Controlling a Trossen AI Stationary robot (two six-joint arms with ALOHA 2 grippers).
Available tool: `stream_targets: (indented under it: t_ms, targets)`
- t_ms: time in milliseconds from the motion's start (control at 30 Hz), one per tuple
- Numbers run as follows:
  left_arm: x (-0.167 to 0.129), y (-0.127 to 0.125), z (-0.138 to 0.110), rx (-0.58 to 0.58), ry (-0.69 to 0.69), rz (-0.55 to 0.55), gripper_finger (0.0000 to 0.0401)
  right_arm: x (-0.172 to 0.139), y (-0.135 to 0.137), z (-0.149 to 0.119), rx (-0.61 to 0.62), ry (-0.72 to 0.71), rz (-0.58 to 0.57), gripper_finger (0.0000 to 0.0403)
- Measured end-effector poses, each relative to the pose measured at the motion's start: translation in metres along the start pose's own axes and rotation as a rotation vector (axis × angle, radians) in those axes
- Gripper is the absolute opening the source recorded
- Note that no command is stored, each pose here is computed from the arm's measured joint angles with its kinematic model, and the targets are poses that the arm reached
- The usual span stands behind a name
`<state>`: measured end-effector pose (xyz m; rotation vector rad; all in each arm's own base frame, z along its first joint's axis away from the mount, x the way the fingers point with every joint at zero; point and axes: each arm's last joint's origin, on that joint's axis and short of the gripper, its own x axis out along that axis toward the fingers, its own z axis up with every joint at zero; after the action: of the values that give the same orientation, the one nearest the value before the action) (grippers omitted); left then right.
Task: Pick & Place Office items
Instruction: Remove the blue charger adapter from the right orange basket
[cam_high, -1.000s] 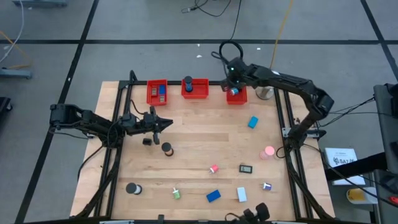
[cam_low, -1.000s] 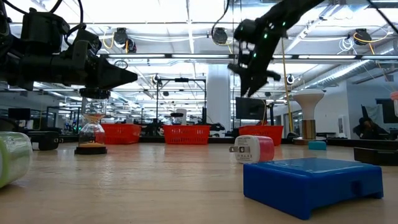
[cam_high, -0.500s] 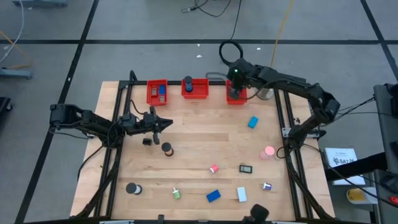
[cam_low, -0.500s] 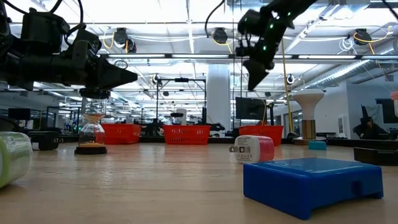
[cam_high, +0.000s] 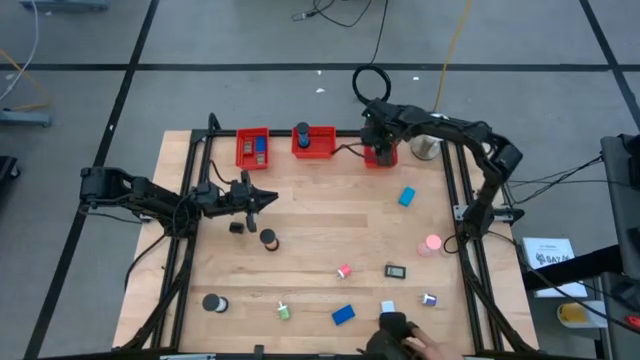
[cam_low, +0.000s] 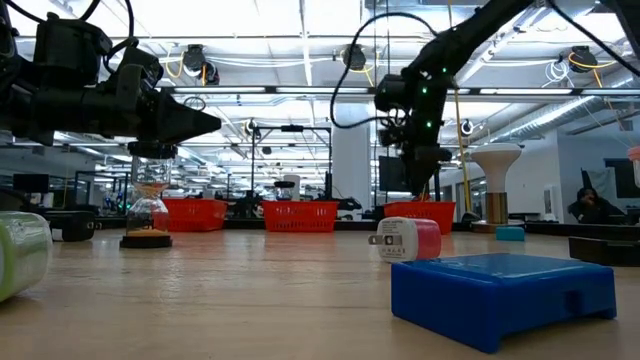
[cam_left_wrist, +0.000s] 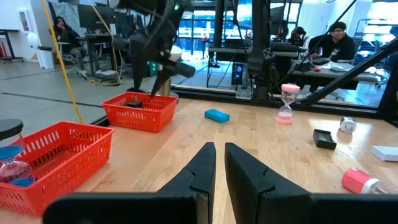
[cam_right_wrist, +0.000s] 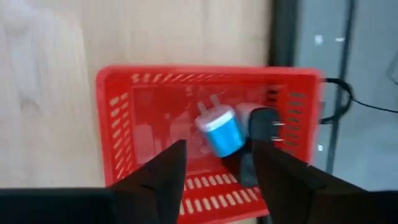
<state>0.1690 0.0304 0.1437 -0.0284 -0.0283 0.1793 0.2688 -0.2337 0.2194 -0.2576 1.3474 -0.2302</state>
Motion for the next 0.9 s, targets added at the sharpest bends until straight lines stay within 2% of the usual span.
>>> stream_targets:
  t_ms: [200,567,900]
  targets:
    - [0.0,0.0,0.0,0.0,0.0,0.0,0.0035,0.021,-0.002,-0.001,-0.063,0.035,0.026,0.02]
    - [0.0,0.0,0.0,0.0,0.0,0.0,0.0035,0.048,-0.006,-0.008,-0.087,0.08,0.057,0.0182]
    - [0.0,0.0,0.0,0.0,0.0,0.0,0.0035,0.049,-0.005,-0.011,-0.1,0.101,0.082,0.0166]
